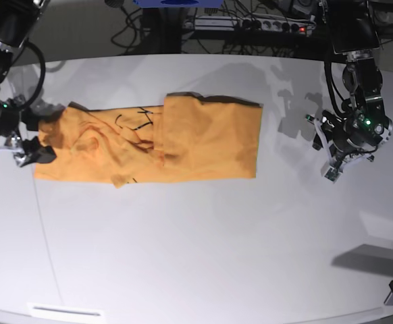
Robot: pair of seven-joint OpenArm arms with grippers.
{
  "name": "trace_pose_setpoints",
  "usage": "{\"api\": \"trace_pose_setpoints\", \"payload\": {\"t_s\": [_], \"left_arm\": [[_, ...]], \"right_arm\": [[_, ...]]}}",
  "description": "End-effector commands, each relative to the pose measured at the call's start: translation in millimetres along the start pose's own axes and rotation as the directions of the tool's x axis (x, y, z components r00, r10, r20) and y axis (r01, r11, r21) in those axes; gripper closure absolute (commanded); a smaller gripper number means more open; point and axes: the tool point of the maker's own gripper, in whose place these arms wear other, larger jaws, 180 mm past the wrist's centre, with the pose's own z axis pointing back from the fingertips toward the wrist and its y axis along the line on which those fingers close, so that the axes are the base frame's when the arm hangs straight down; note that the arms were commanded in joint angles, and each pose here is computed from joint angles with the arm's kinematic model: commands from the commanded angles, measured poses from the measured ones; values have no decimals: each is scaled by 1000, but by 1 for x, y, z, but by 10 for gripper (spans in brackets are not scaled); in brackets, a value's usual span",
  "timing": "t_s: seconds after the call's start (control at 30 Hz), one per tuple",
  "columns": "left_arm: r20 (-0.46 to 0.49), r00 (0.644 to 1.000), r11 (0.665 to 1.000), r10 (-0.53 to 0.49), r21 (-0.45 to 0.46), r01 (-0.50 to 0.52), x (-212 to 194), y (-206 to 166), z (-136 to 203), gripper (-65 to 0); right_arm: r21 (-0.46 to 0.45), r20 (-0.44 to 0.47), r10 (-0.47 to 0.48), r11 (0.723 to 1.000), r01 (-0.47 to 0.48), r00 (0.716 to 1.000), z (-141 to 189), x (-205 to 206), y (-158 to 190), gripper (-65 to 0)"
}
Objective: Fold the T-shirt properly
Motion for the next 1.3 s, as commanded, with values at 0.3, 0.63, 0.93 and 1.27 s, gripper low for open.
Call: {"api": "trace_pose_setpoints", "payload": {"t_s": [0.3,0.63,0.93,1.27], "left_arm": [[25,1000,999,-10,31,10,8,12,7,-225],[32,999,999,-10,34,9,11,13,8,-225],[29,1000,999,-10,32,9,10,13,7,-225],[26,1000,999,-10,30,9,8,12,7,-225]], "right_arm": [[33,-9,51,998,-51,999,-3,1,19,-560],[33,-11,53,998,-53,999,-4,1,20,-534],[38,-52,91,995,-89,995,-10,-7,29,-461],[52,-75,126,991,-122,989,-19,-12,41,-461]]}}
